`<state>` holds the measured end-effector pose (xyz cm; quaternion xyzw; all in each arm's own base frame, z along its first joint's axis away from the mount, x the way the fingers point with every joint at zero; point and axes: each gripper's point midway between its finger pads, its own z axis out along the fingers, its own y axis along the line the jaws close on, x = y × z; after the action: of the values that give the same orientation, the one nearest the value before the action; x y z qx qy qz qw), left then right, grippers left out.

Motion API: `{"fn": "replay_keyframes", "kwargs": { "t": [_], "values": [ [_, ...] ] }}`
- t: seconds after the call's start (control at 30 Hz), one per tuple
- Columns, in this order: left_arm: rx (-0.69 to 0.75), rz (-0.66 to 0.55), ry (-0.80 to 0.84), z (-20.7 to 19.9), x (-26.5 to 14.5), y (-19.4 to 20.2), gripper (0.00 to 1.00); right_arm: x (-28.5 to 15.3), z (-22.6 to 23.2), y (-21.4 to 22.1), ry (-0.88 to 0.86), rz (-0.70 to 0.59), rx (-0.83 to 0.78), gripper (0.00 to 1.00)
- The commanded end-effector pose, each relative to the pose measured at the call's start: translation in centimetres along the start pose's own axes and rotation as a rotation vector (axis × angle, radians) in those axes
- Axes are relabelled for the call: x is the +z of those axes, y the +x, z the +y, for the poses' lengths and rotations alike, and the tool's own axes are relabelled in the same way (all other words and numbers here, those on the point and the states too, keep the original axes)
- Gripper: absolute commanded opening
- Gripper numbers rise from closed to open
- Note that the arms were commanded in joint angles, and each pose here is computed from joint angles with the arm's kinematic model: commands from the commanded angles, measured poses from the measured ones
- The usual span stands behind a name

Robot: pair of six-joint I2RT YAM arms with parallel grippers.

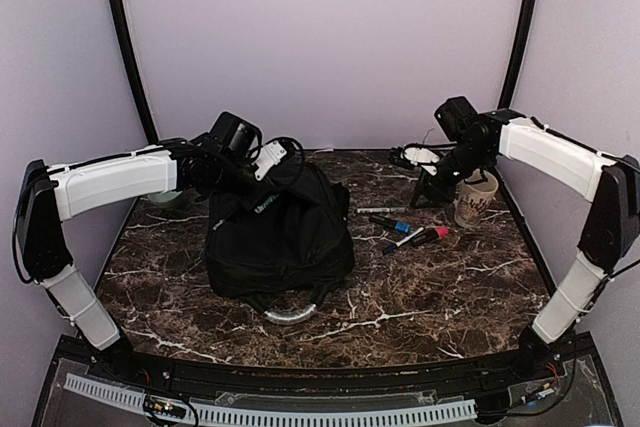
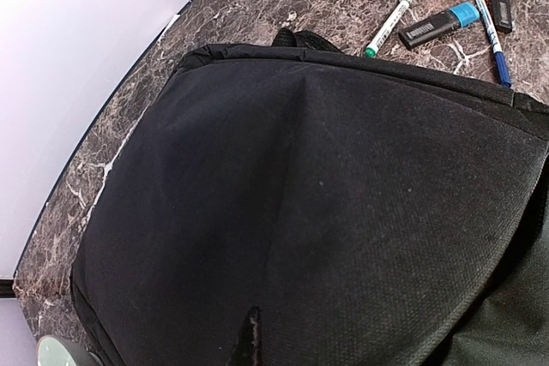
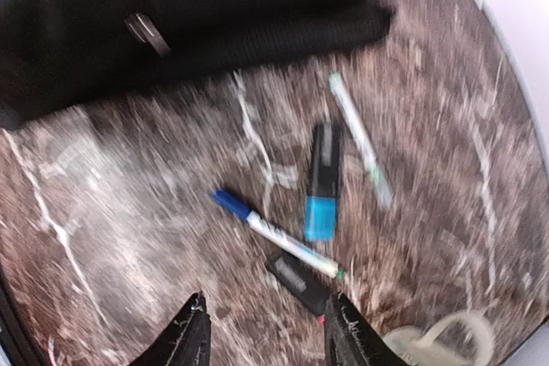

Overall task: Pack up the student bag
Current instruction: Pick up the pen from the center of the board.

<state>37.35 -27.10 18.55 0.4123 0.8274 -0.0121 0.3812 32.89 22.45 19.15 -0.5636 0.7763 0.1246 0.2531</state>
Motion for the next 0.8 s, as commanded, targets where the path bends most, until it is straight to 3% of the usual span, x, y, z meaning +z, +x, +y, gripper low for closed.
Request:
{"fn": "replay_keyframes", "kwargs": {
  "t": [0.0,0.2,0.77],
  "values": [
    [-0.048,-0.046,-0.044,1.8,-1.1,-1.5,0.00,3.5,-0.8,6.5,-0.041,0.206,0.039,0.45],
    [-0.050,-0.046,-0.038,1.7,-1.1,-1.5,0.00,6.8,-1.9,11.5,-0.009,0.392,0.020,0.45],
    [-0.049,-0.044,-0.029,1.5,-1.0,-1.5,0.00,9.5,-3.6,14.2,0.052,0.476,-0.048,0.49]
  ]
}}
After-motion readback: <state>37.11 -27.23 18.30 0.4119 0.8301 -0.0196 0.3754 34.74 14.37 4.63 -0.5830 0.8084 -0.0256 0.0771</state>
